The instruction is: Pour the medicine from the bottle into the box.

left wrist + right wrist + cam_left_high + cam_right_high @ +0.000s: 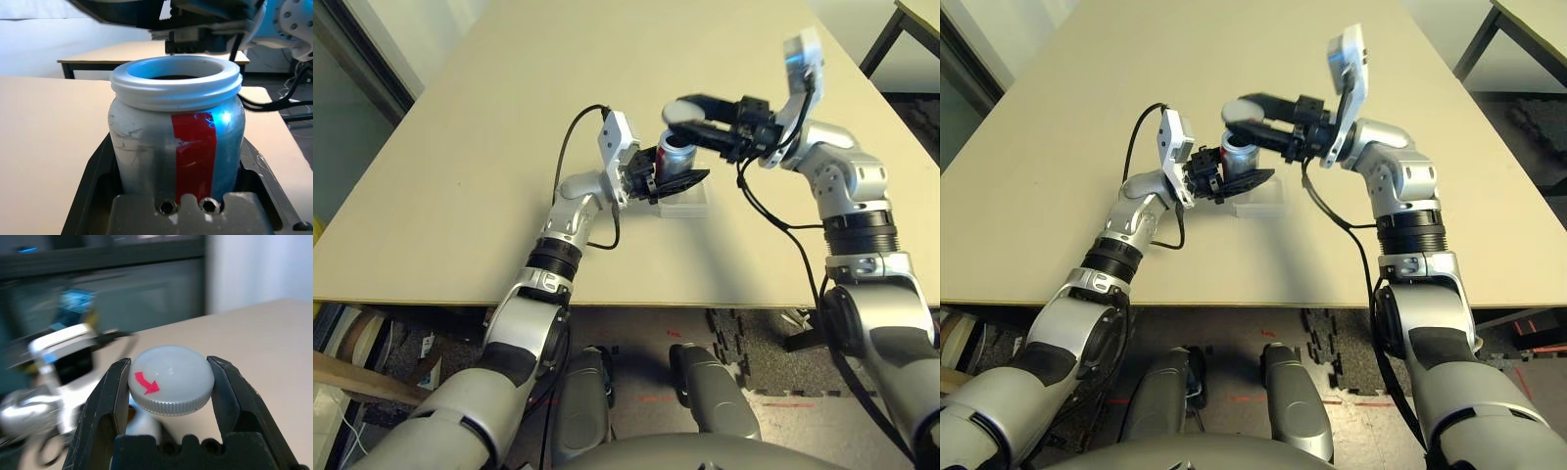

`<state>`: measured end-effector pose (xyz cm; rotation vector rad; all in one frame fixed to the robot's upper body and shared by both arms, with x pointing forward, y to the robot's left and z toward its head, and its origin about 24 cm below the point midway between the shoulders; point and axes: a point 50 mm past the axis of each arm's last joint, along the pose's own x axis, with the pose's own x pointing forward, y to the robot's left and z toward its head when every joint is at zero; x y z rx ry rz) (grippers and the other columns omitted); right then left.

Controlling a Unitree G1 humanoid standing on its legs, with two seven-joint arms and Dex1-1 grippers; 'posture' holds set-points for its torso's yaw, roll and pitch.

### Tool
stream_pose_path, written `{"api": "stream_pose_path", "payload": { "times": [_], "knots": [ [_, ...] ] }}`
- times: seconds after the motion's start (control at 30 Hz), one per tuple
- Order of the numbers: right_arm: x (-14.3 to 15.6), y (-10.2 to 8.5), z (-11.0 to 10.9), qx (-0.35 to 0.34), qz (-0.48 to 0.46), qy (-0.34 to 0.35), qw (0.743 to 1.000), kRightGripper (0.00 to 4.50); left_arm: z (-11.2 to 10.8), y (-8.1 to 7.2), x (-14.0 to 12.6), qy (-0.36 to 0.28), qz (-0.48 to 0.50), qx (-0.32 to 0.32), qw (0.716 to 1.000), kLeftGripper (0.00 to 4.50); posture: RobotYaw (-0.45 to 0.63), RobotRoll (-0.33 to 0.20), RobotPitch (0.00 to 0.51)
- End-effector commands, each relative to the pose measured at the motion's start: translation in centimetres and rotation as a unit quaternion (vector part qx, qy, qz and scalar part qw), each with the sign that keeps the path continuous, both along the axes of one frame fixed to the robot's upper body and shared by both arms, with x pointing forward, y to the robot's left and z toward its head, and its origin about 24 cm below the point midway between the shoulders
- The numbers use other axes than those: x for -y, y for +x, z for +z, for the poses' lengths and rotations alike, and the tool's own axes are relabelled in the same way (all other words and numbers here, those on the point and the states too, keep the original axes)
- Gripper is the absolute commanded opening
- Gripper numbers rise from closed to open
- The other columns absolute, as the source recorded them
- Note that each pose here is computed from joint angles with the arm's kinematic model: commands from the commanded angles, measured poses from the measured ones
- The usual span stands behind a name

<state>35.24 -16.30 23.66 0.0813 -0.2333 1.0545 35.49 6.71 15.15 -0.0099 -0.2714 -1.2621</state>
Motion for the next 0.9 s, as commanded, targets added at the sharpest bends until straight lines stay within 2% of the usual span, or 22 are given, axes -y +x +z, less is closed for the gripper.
{"api": "stream_pose_path", "payload": {
  "times": [0.03, 0.3, 0.43, 0.67, 0.9],
  "knots": [
    [2.8, -0.2, 0.0, -0.015, -0.095, -0.005, 0.995, 2.59, -0.4, 0.2, -0.6, -0.005, 0.018, -0.012, 1.0, 2.72, -0.29, 0.0, 0.132],
    [8.0, -1.6, -1.4, -0.06, -0.256, -0.08, 0.962, 2.59, -0.3, 0.5, -1.7, -0.006, 0.038, -0.015, 0.999, 2.72, -0.31, 0.0, 0.13],
    [9.7, -2.4, -3.0, -0.089, -0.294, -0.152, 0.939, 2.59, -0.3, 0.7, -2.0, -0.004, 0.043, -0.016, 0.999, 2.72, -0.32, 0.0, 0.13],
    [10.2, -2.8, -5.4, -0.118, -0.295, -0.223, 0.922, 2.59, -0.1, 0.9, -2.3, -0.005, 0.053, -0.014, 0.998, 2.72, -0.31, 0.0, 0.131],
    [9.4, -2.3, -6.4, -0.132, -0.285, -0.224, 0.923, 2.59, -0.1, 1.0, -2.7, -0.004, 0.059, -0.013, 0.998, 2.72, -0.3, 0.0, 0.132]
  ]
}}
